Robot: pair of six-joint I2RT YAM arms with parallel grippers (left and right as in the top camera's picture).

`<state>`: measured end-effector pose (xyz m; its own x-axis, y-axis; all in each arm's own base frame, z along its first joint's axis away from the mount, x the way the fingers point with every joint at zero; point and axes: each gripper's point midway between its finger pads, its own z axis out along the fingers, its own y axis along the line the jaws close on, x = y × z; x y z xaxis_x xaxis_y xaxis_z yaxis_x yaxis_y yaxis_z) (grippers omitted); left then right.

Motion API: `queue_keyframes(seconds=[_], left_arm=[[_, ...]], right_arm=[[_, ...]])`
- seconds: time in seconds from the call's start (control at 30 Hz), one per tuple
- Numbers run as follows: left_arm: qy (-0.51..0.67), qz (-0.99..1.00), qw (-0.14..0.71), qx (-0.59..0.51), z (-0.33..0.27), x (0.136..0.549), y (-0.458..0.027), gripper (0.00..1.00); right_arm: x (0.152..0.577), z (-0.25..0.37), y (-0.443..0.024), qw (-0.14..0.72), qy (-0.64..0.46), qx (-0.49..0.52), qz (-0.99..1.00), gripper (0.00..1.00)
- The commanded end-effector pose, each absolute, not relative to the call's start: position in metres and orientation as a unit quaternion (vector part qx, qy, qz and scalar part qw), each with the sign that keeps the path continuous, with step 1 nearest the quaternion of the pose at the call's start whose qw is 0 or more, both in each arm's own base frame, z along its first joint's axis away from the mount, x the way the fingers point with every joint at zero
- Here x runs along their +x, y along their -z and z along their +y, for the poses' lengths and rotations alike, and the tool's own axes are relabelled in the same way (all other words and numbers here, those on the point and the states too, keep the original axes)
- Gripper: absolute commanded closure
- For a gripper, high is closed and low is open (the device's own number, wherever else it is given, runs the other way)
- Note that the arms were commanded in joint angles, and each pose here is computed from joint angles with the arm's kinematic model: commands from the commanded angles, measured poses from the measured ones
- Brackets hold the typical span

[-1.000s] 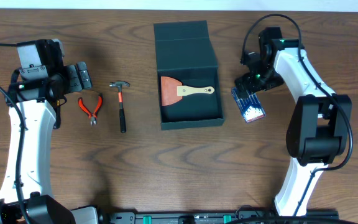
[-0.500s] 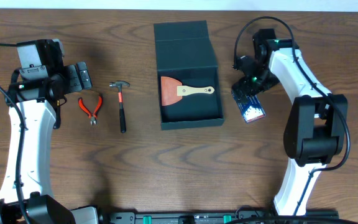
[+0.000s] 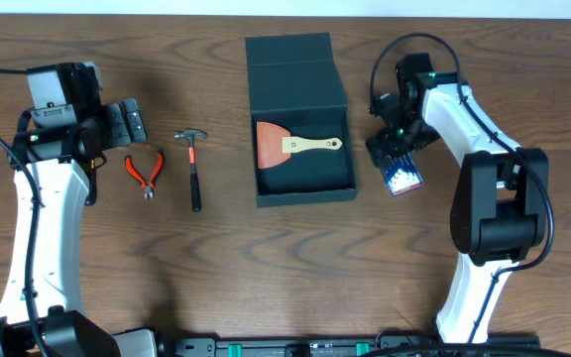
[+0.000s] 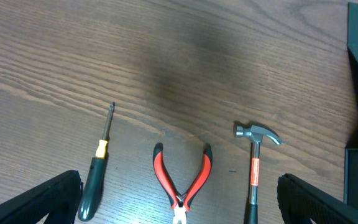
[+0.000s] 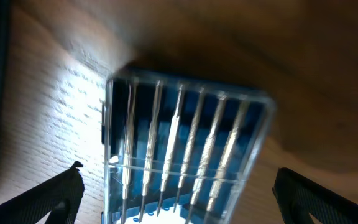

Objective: Pack container
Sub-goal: 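Move the right gripper to the blue screwdriver case and grasp it, then lift the blue case into the box beside the scraper and release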

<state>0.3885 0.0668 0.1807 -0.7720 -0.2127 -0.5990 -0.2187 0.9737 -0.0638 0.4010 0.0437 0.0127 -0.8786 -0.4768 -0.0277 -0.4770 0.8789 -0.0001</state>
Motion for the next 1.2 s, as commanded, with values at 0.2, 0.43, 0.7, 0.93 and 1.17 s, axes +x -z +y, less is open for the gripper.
queue_keyframes(seconds=[0.2, 0.43, 0.7, 0.93, 1.17], left_arm=[[-0.005, 0.941, 0.32, -0.112, 0.069, 0.392, -0.183, 0.02], [-0.005, 0.941, 0.32, -0.112, 0.069, 0.392, -0.183, 0.02], [-0.005, 0.941, 0.32, -0.112, 0.069, 0.392, -0.183, 0.02], [-0.005, 0.941, 0.32, -0.112, 0.069, 0.392, -0.183, 0.02], [-0.005, 0.941, 0.32, -0.112, 0.069, 0.392, -0.183, 0.02]], right_arm=[[0.382, 0.048, 0.015, -0.008, -0.005, -0.233, 0.972, 0.01], [0.38, 0.047, 0.02, -0.007, -0.005, -0.216, 0.976, 0.01], [0.393, 0.049, 0.014, 0.016, -0.002, -0.212, 0.977, 0.42], [0.411, 0.051, -0.007, 0.046, 0.0, -0.208, 0.977, 0.46], [0.431, 0.056, -0.069, 0.084, 0.003, -0.21, 0.974, 0.63]])
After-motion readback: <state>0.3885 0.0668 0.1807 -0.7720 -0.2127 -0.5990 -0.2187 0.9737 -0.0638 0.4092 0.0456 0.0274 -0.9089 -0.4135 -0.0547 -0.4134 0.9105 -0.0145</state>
